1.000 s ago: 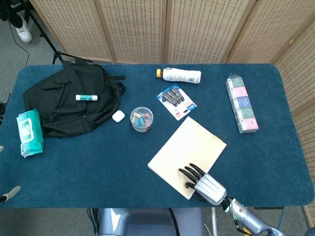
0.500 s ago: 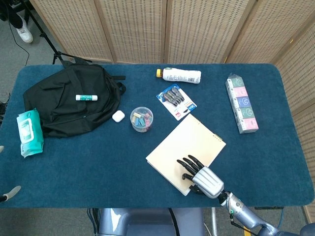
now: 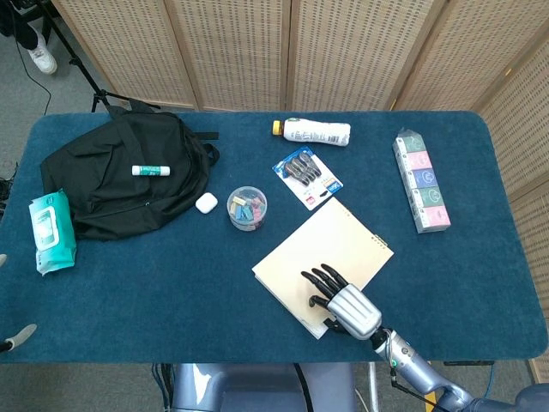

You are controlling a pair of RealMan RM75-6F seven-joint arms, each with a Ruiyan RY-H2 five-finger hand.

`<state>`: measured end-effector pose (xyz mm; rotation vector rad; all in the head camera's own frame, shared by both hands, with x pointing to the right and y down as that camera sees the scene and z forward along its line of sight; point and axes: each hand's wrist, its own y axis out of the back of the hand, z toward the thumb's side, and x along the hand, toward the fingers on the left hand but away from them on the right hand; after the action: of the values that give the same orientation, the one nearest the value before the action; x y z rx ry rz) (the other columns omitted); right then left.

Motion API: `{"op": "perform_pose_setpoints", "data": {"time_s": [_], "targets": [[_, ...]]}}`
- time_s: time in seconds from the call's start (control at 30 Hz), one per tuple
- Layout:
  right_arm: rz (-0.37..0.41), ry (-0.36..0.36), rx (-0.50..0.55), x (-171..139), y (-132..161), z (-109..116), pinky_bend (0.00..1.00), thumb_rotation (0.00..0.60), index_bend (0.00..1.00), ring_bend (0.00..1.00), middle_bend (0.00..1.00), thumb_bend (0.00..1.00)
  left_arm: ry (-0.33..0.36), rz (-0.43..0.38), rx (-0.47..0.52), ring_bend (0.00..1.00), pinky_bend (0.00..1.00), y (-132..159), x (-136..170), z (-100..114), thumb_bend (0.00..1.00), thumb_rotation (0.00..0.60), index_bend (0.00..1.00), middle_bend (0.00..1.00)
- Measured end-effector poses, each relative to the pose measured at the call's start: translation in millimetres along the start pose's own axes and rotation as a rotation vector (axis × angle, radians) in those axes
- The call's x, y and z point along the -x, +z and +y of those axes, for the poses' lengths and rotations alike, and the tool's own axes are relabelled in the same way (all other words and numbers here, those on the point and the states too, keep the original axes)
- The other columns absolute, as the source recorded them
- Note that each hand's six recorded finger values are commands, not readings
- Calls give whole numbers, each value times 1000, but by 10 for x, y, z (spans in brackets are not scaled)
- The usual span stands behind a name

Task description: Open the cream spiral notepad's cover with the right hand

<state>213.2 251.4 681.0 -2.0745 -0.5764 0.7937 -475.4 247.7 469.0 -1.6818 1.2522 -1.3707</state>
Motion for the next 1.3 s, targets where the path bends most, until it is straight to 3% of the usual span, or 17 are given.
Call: {"op": "perform_pose_setpoints", "data": {"time_s": [0.37,0.63,0.87,1.3], "targets": [[6,17,3,-19,-11,-48,0,600,531,0,53,603,-2,-2,0,0,0,3,4,-2,0,600,0,0],[6,2,3,-20,-17,-37,0,600,670,0,72,646,-3,-3,1,0,0,4,3,-3,0,600,0,0],[34,13,11,-28,20,-22,0,600,686,0,78,758,-2,-4,4,0,0,0,6,3,0,600,0,0],[148,67,35,-66,206,64,0,600,708,0,91,775,-7,-4,-4,0,0,11,4,-15,0,600,0,0]]}}
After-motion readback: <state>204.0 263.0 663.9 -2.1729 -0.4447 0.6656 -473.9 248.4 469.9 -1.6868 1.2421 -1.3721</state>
